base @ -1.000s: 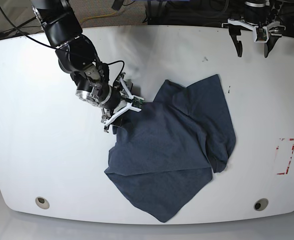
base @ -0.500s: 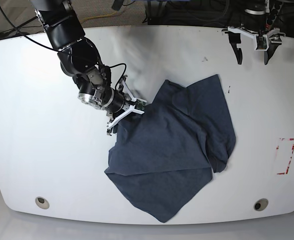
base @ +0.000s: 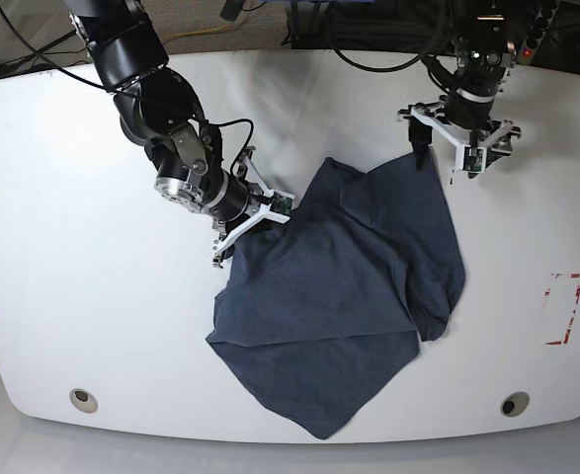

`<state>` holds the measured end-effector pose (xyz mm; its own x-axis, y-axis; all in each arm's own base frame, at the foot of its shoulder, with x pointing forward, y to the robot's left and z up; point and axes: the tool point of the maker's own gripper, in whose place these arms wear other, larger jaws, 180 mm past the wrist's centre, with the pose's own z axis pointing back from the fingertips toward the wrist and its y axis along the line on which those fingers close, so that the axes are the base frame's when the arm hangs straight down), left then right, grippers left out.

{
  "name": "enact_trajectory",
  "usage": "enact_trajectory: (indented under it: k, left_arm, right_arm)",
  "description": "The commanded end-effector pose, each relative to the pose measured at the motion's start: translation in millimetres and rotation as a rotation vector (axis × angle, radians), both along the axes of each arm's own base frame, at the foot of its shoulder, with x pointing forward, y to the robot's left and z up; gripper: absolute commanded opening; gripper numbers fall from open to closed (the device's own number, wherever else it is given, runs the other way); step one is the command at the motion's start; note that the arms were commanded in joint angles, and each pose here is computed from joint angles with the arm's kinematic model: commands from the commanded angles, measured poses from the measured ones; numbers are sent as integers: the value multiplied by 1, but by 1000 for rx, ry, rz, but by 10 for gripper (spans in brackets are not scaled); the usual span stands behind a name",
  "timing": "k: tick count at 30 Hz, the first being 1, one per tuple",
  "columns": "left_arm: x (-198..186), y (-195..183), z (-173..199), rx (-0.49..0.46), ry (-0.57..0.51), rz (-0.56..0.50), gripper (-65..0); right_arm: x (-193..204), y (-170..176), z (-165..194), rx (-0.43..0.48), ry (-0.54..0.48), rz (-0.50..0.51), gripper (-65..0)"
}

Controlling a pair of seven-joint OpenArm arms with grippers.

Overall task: Fold the T-shirt properly
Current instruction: 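Lower both grippers onto the crumpled navy T-shirt and pinch its edges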

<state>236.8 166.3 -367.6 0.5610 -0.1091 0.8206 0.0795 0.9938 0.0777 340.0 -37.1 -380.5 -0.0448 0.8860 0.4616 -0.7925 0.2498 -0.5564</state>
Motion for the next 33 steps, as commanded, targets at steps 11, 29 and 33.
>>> enact_trajectory:
  k: [11,29,33]
  left_arm:
    - [22,-13,-40,-29,77,-25,-188]
    - [17,-12,-87,-41,198,-24,-500]
    - [16,-10,-93,-12,218,-61,-650]
  right_arm:
    - [11,10,18,39,-47,4,-650]
    - [11,12,20,43,-52,6,-650]
    - [12,13,27,45,-69,6,-650]
